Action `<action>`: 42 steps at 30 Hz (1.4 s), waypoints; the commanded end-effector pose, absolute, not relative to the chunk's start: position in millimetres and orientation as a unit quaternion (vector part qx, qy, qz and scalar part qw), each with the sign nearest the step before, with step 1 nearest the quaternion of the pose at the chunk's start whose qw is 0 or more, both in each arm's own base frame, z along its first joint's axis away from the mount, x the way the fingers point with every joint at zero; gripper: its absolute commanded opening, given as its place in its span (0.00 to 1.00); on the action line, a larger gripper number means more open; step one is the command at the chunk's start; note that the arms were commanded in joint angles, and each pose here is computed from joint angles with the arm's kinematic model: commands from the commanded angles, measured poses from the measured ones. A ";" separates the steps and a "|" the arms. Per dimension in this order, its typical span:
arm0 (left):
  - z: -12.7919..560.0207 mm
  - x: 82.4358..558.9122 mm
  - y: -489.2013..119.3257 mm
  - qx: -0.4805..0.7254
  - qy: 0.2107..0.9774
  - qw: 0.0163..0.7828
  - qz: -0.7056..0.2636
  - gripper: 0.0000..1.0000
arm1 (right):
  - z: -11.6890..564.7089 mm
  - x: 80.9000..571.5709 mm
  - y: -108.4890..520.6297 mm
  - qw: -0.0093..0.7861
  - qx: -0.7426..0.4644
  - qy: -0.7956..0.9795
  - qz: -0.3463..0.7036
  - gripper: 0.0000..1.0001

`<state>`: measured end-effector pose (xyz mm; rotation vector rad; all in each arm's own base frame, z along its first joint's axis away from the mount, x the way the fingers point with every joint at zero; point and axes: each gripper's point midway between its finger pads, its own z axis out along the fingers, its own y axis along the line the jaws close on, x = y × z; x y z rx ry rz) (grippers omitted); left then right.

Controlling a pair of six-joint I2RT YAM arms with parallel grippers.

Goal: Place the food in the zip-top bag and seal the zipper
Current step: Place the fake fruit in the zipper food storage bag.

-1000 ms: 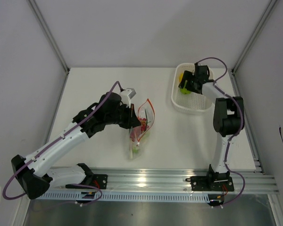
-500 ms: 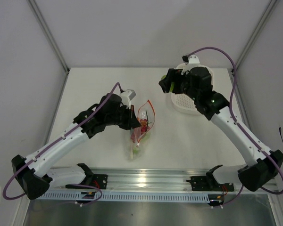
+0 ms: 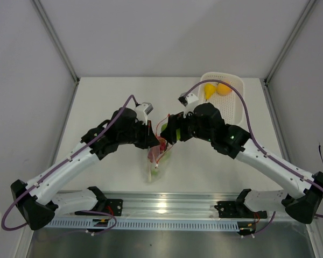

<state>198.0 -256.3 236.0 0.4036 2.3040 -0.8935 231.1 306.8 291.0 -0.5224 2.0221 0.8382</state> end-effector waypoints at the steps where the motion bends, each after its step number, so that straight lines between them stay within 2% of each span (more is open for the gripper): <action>1: 244.8 199.1 -255.1 0.142 0.867 0.326 -0.348 0.01 | 292.9 221.3 321.6 0.431 -0.223 0.807 0.337 0.36; 10: 250.1 196.7 -250.8 0.141 0.865 0.333 -0.348 0.01 | 252.5 231.1 330.7 0.402 -0.207 0.843 0.290 0.37; 14: 251.4 194.9 -252.0 0.140 0.864 0.331 -0.354 0.00 | 244.9 235.1 332.7 0.405 -0.204 0.844 0.285 0.41; 20: 252.7 194.1 -252.8 0.141 0.862 0.331 -0.358 0.00 | 247.5 245.9 336.0 0.415 -0.201 0.843 0.276 0.61; 21: 252.9 194.4 -253.0 0.141 0.862 0.331 -0.358 0.01 | 248.9 247.4 337.1 0.417 -0.200 0.843 0.276 0.70; 23: 251.3 194.2 -252.5 0.140 0.863 0.329 -0.356 0.01 | 253.6 251.6 337.9 0.421 -0.198 0.843 0.271 0.78; 25: 249.5 193.8 -252.2 0.140 0.864 0.328 -0.356 0.00 | 256.8 254.6 338.3 0.425 -0.194 0.842 0.269 0.93; 27: 249.5 193.7 -252.3 0.138 0.864 0.328 -0.356 0.01 | 263.6 259.1 337.9 0.431 -0.189 0.839 0.273 0.98; 35: 248.3 193.3 -252.5 0.140 0.864 0.327 -0.357 0.01 | 299.0 283.2 315.1 0.464 -0.155 0.826 0.278 0.99; 39: 246.3 193.6 -252.7 0.140 0.865 0.326 -0.356 0.01 | 322.1 317.6 280.3 0.499 -0.109 0.817 0.269 0.99; 42: 247.7 192.9 -254.2 0.142 0.863 0.325 -0.360 0.00 | 328.2 362.4 231.6 0.536 -0.038 0.814 0.221 0.99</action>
